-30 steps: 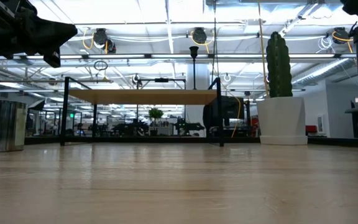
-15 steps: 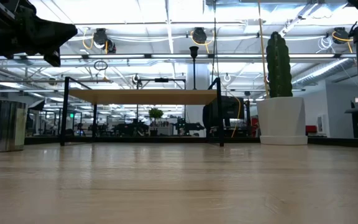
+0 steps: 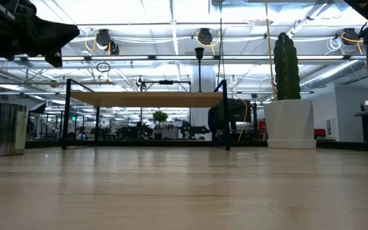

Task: Pick & Place candle stick holders
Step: Align the right black candle holder with the other black candle holder on the shelf

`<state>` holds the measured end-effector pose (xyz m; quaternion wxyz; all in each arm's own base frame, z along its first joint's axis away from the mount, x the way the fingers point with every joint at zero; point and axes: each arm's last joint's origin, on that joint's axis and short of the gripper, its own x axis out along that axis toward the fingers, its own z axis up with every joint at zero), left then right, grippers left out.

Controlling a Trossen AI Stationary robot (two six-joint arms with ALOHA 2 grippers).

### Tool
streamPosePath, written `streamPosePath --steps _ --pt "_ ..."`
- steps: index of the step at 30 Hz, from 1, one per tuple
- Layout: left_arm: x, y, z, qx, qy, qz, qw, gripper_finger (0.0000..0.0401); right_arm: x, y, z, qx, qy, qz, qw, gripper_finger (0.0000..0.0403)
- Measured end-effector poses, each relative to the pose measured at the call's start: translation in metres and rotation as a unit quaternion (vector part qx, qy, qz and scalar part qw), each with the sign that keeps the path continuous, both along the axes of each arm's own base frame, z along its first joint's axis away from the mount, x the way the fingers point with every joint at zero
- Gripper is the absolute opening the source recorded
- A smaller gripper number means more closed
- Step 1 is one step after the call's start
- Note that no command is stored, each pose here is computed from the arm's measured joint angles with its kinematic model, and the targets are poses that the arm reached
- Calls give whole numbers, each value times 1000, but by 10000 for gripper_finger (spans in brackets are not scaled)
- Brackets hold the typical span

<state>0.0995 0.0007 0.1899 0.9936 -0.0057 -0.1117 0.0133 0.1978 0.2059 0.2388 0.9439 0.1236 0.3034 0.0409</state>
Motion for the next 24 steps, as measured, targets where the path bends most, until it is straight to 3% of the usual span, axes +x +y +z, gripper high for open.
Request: streamPosePath --steps 8,24 --pt "0 0 0 0 0 0 1000 37 0 -1 -1 -3 3 -1 1000 255" --pt "0 0 0 0 0 0 1000 37 0 0 -1 5 8 6 1000 150"
